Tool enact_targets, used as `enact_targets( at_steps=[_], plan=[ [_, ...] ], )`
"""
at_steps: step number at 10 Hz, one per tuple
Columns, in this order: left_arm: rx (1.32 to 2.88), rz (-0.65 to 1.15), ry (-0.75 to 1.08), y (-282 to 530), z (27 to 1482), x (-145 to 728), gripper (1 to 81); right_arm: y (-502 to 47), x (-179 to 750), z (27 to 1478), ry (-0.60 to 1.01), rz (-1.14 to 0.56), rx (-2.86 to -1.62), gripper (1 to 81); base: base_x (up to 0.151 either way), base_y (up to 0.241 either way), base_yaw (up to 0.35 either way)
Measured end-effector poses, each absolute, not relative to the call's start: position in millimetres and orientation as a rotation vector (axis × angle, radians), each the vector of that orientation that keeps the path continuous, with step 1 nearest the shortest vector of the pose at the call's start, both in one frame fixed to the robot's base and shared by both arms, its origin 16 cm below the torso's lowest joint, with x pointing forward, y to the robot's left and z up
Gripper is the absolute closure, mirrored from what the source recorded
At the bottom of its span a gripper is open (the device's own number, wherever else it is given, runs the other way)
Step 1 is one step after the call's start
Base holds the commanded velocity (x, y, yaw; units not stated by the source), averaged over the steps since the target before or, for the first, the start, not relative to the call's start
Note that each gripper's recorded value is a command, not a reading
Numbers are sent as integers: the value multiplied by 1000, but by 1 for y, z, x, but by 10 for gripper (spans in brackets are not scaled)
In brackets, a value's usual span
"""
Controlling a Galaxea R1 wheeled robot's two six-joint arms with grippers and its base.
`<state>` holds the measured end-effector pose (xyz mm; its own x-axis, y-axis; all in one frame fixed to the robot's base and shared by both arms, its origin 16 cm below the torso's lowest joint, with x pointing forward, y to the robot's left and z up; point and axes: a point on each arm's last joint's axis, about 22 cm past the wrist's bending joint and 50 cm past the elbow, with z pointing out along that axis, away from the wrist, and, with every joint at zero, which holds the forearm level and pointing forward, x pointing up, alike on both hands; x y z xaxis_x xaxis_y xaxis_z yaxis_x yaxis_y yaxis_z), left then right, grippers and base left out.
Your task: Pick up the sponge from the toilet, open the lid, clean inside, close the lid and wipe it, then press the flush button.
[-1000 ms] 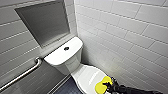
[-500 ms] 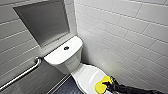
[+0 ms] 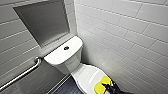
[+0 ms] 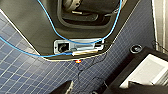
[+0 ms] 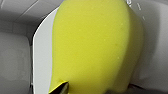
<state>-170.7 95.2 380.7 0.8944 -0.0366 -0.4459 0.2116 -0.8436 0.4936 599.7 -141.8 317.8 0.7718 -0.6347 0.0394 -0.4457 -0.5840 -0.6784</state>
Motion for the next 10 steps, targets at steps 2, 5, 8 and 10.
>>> enact_targets(
  at_steps=[2, 5, 8, 10],
  plan=[
    [2511, -618, 120, 98, 380, -173, 10, -130, 580, 317, 780, -424, -2255, 10, 0, 0, 0],
    [2503, -642, 114, 96, 383, -177, 10, -125, 571, 314, 750, -463, -2256, 10, 0, 0, 0],
    [2498, -655, 109, 95, 384, -179, 10, -121, 567, 306, 714, -493, -2280, 811, 0, 0, 0],
    [2492, -660, 108, 91, 385, -180, 10, -122, 565, 304, 715, -502, -2281, 811, 0, 0, 0]
  ],
)
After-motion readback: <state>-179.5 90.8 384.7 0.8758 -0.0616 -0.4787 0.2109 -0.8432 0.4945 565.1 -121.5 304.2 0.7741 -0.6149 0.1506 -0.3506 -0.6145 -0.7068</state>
